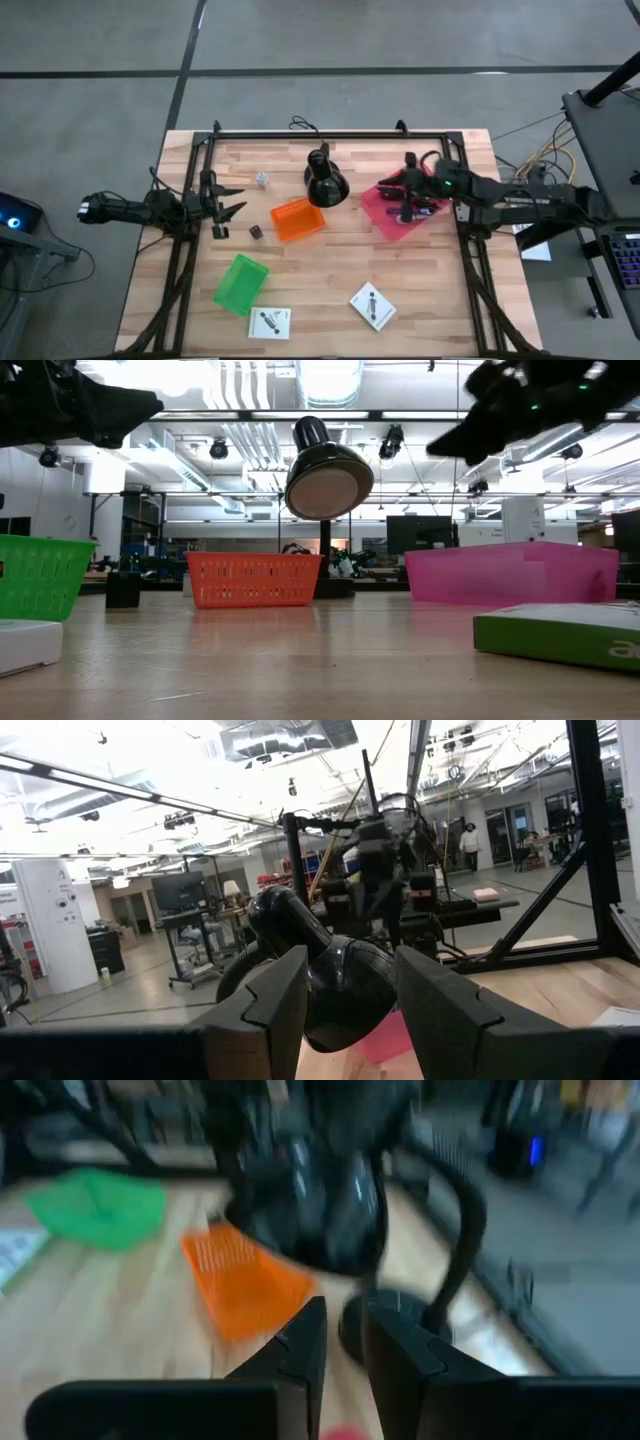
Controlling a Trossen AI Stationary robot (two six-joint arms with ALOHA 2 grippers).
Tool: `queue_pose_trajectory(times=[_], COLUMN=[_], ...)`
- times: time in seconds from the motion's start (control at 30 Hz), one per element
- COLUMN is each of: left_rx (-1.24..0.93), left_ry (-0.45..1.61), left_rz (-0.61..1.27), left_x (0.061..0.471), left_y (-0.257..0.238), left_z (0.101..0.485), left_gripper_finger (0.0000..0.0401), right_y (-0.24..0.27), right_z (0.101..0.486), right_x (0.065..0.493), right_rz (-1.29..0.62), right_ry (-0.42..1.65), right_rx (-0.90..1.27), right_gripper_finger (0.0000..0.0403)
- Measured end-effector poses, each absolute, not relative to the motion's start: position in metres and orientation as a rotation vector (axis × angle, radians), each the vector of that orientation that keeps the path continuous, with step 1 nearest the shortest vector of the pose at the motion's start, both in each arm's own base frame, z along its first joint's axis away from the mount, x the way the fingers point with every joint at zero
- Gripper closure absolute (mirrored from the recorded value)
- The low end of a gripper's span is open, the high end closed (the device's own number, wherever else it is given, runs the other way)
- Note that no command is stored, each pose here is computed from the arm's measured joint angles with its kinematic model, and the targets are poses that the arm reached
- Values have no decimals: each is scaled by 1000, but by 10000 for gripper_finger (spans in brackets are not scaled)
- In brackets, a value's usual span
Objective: Pick and place items into bin
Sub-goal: Put the black charger adapter into the green bin
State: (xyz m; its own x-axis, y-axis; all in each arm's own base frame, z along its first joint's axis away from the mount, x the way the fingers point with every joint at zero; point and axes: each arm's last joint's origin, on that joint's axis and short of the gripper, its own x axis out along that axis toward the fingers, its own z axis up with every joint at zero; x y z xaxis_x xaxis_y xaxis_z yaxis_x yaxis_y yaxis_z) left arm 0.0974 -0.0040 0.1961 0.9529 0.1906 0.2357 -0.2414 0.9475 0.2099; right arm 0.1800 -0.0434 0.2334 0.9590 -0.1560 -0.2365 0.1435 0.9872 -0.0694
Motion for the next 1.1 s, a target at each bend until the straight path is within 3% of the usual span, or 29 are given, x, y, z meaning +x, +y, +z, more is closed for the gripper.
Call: queue_pose_trajectory(times=[0.2, 0.43, 0.83, 1.1], left_rx=[239, 239, 238, 287], left_ry=[-215, -215, -216, -224], left_rz=[221, 222, 222, 230], left_x=[97, 97, 97, 97], left_y=[-4, -4, -4, -4], left_z=[196, 196, 196, 198], left_gripper_finger=[264, 264, 264, 264], right_y=[-28, -14, -3, -4], right_z=[222, 200, 185, 203], right_x=[159, 143, 113, 110], right_rz=[-114, -120, -65, -114], right_ry=[-5, 45, -106, -171], right_rx=[-67, -103, -107, -242], right_gripper_finger=[346, 346, 346, 346])
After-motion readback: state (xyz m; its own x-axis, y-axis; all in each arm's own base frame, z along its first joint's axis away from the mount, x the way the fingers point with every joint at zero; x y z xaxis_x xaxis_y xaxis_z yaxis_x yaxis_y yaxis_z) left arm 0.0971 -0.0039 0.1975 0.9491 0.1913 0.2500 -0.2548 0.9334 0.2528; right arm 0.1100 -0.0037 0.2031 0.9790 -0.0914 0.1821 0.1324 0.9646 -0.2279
